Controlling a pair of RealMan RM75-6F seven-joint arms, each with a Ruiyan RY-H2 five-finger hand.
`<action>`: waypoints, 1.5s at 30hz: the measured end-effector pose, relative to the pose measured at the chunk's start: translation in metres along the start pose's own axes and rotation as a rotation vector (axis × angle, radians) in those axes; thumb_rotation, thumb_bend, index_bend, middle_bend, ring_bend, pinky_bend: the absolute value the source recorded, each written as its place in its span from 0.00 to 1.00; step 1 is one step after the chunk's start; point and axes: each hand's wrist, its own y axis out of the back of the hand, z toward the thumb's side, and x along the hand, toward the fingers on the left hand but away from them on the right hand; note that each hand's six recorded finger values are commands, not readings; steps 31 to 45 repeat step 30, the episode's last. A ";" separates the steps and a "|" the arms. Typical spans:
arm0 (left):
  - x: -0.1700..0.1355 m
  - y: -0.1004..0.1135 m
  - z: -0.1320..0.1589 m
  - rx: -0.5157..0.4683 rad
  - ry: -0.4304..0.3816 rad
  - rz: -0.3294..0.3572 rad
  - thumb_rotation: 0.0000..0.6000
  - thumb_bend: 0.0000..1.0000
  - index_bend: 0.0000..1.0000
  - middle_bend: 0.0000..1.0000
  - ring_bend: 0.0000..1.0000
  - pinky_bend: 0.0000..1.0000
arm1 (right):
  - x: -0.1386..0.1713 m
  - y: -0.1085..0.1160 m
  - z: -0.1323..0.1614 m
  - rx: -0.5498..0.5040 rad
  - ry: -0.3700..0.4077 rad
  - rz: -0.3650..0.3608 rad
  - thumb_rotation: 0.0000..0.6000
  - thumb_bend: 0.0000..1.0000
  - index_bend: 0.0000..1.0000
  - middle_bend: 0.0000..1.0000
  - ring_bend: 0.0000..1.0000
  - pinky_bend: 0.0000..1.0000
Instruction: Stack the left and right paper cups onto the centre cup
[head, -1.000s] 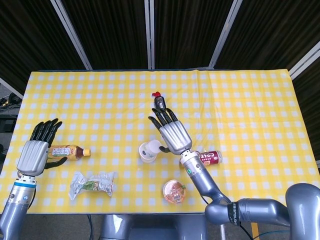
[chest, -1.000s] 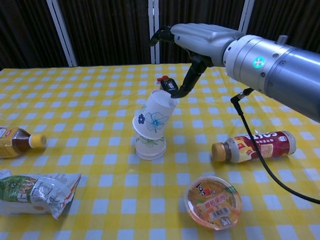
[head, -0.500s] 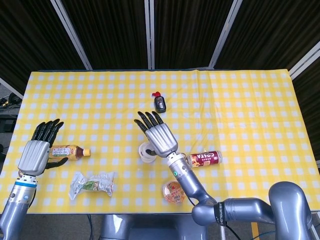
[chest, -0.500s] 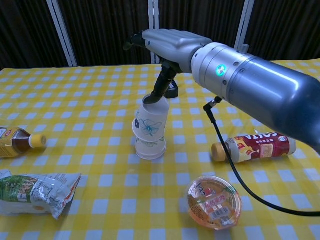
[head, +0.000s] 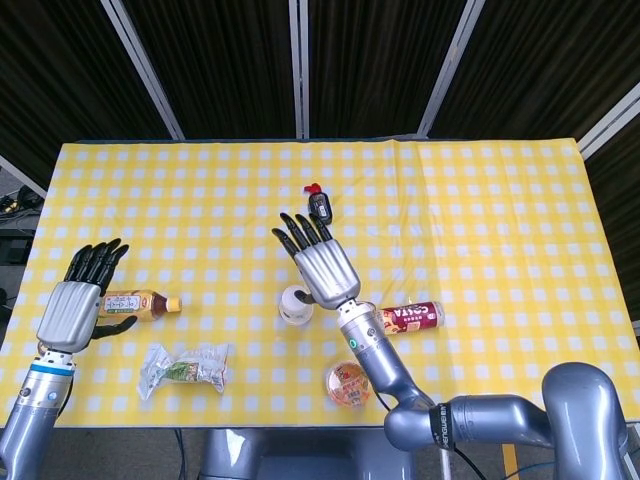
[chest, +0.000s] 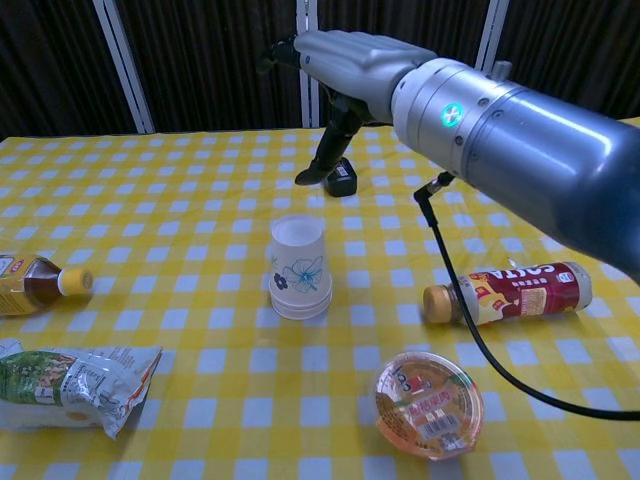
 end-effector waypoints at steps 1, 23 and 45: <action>0.000 0.000 0.000 0.000 0.001 0.000 1.00 0.10 0.00 0.00 0.00 0.00 | 0.001 0.002 -0.004 0.006 -0.005 -0.004 1.00 0.00 0.12 0.00 0.00 0.00; -0.019 -0.015 -0.006 0.064 0.023 -0.009 1.00 0.10 0.00 0.00 0.00 0.00 | 0.177 0.029 -0.212 0.019 -0.326 -0.060 1.00 0.00 0.00 0.00 0.00 0.00; -0.036 -0.022 -0.014 0.077 0.043 -0.013 1.00 0.10 0.00 0.00 0.00 0.00 | 0.249 0.029 -0.259 0.018 -0.424 -0.088 1.00 0.00 0.00 0.00 0.00 0.00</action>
